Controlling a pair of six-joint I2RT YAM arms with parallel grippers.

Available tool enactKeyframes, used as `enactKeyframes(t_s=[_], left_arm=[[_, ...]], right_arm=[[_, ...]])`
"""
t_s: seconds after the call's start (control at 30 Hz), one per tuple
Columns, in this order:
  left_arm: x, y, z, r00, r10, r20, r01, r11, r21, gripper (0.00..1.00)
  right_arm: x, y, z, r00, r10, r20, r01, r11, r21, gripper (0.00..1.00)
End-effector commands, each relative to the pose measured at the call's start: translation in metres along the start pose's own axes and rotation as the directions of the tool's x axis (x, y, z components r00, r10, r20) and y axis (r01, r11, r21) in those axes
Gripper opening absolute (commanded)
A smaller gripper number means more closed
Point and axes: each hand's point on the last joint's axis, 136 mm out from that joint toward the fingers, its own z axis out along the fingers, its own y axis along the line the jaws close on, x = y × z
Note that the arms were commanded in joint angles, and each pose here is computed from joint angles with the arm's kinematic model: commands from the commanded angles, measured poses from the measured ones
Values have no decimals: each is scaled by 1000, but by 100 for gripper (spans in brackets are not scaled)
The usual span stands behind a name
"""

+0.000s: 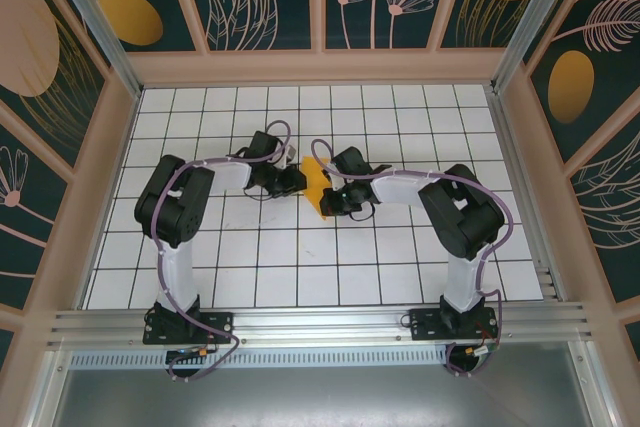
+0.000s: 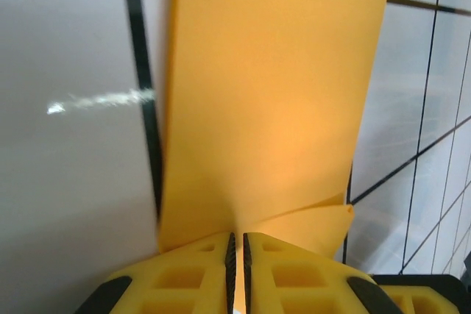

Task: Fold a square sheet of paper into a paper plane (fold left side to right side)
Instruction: Third fold the triangle at the center of the table.

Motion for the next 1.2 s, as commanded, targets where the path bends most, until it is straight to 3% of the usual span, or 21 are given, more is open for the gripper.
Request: enactKeyframes(t_s=[0.0, 0.33, 0.53, 0.67, 0.87, 1.03, 1.17], left_arm=[[-26, 61, -4, 996, -20, 85, 35, 983, -181, 16], [-49, 56, -19, 993, -1, 122, 22, 985, -172, 17], [-57, 31, -59, 979, 35, 199, -6, 989, -145, 34], [-48, 14, -82, 969, 40, 242, -14, 994, -106, 47], [-15, -5, -96, 969, -20, 247, 10, 999, 41, 55], [9, -11, -89, 976, -54, 209, 30, 993, 118, 61], [18, -13, -79, 981, -65, 184, 39, 989, 142, 63]], right_arm=[[63, -57, 16, 978, 112, -174, -72, 972, 223, 5], [60, -53, 16, 982, 103, -160, -70, 977, 201, 5], [35, -33, 5, 996, 49, -78, -38, 991, 132, 7], [3, -14, -20, 999, -21, 40, 18, 996, 89, 18], [-38, -1, -63, 979, -68, 192, 58, 997, 56, 39], [-50, -2, -61, 978, -72, 194, 68, 997, 24, 51], [-52, -2, -48, 983, -66, 172, 68, 998, -2, 53]])
